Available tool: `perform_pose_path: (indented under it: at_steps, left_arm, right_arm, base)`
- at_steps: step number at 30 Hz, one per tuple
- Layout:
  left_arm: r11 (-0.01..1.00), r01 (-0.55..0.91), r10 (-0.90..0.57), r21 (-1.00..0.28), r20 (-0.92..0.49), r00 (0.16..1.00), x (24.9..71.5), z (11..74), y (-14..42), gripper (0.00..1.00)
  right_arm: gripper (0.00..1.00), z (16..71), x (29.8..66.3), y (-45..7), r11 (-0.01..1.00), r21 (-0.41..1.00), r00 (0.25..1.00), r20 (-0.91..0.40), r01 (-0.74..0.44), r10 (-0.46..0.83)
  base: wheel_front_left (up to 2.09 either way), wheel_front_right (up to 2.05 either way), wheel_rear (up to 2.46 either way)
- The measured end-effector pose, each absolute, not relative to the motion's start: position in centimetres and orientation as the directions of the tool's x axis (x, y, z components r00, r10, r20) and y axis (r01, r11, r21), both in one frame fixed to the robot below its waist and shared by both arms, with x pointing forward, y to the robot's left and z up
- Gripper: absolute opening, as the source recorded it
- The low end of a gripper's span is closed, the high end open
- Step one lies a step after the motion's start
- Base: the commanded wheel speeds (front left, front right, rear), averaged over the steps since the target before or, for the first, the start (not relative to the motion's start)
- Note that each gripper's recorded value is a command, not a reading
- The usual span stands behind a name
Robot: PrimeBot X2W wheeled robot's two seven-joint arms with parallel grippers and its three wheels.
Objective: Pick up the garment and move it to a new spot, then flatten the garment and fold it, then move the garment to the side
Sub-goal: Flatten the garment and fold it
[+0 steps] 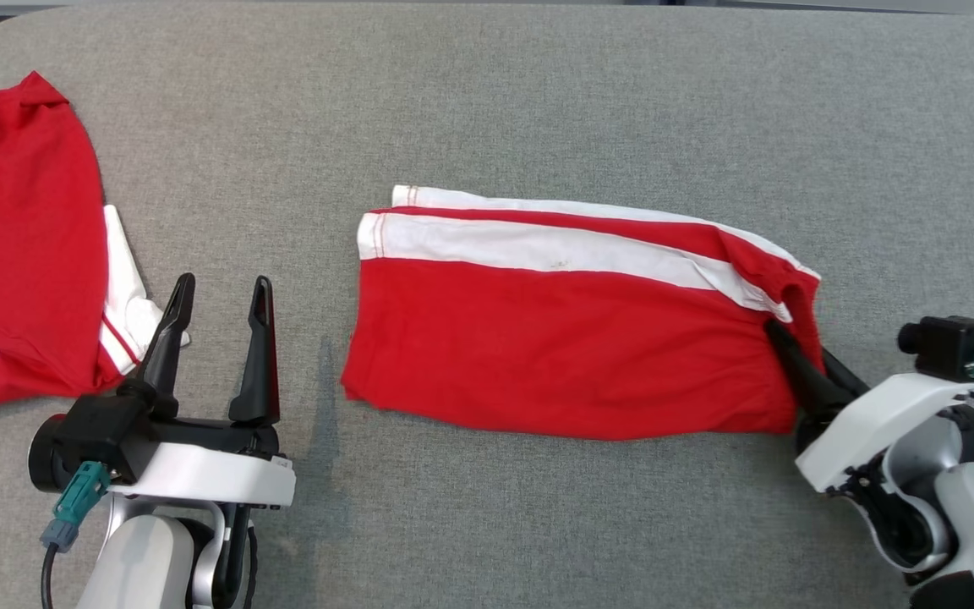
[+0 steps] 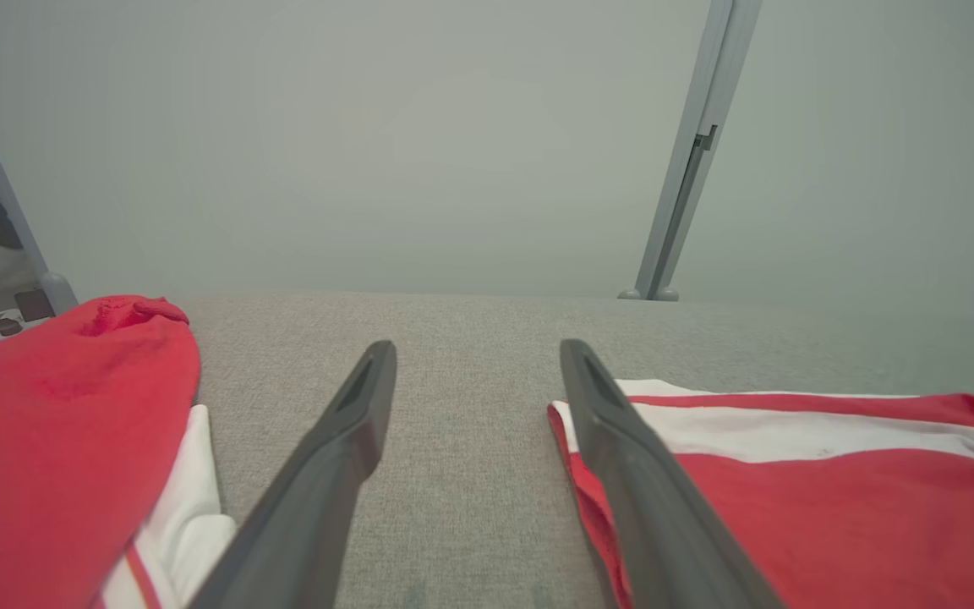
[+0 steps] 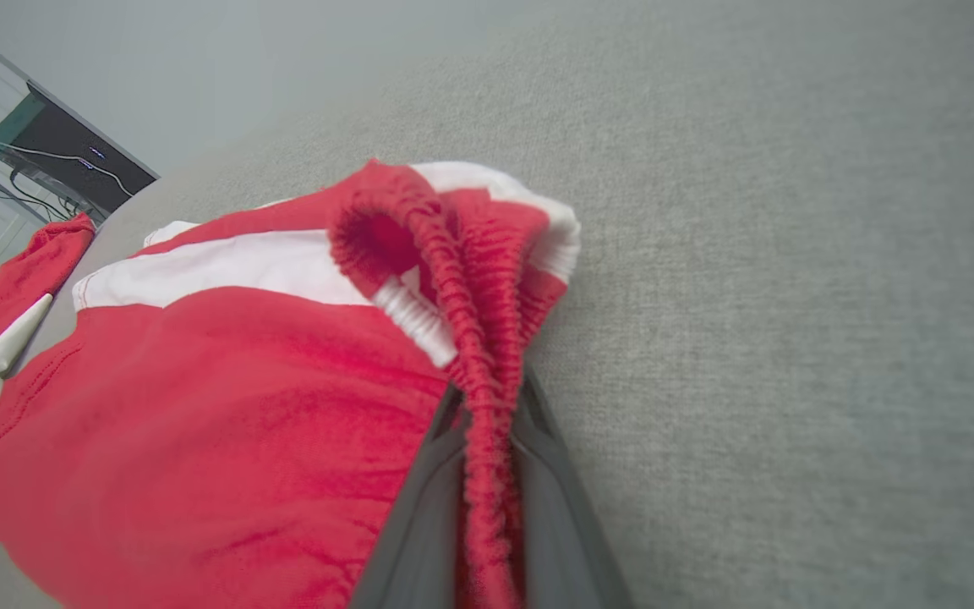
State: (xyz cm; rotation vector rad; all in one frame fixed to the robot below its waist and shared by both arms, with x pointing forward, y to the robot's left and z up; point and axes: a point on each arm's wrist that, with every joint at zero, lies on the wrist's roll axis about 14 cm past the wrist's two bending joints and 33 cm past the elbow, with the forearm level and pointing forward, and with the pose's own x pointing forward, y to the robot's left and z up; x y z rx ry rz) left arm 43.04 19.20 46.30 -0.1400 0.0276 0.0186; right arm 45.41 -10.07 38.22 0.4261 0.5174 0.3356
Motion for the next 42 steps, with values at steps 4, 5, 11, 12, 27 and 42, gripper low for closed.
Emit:
perform_pose_path:
  at_steps: [4, 5, 11, 12, 27, 42]
  left_arm:
    - [0.989, -0.023, 0.02, -0.144, -0.021, 1.0, 43.1, 46.5, 19.2, 1.0]
    - [0.989, -0.024, 0.022, -0.144, -0.019, 1.0, 43.1, 46.6, 19.2, 1.0]
    - [0.989, -0.03, 0.029, -0.147, -0.015, 0.999, 43.1, 46.7, 19.3, 1.0]
    - [0.989, -0.031, 0.029, -0.148, -0.015, 0.999, 43.1, 46.7, 19.3, 1.0]
    - [0.986, -0.045, 0.044, -0.163, -0.011, 0.999, 42.6, 46.9, 19.5, 1.0]
    - [0.981, -0.128, 0.128, -0.147, -0.01, 0.992, 41.1, 47.3, 22.3, 1.0]
  right_arm:
    - [0.0, 38.7, 45.3, -12.0, 0.85, 0.498, 0.818, -0.41, -0.17, 0.404]
    - [0.0, 39.0, 45.5, -12.8, 0.851, 0.5, 0.823, -0.409, -0.16, 0.395]
    - [0.0, 40.0, 45.9, -14.8, 0.853, 0.501, 0.822, -0.417, -0.148, 0.387]
    - [0.0, 40.1, 45.9, -14.5, 0.843, 0.517, 0.816, -0.417, -0.149, 0.401]
    - [0.0, 47.2, 47.1, -6.1, 0.418, 0.891, 0.697, -0.185, -0.179, 0.692]
    - [0.0, 45.2, 47.3, 5.6, 0.321, 0.928, 0.513, -0.187, -0.187, 0.838]
  base:
    - [0.0, 0.0, 0.0]
    - [0.0, 0.0, 0.0]
    - [0.0, 0.0, 0.0]
    - [0.0, 0.0, 0.0]
    - [0.0, 0.0, 0.0]
    - [0.0, 0.0, 0.0]
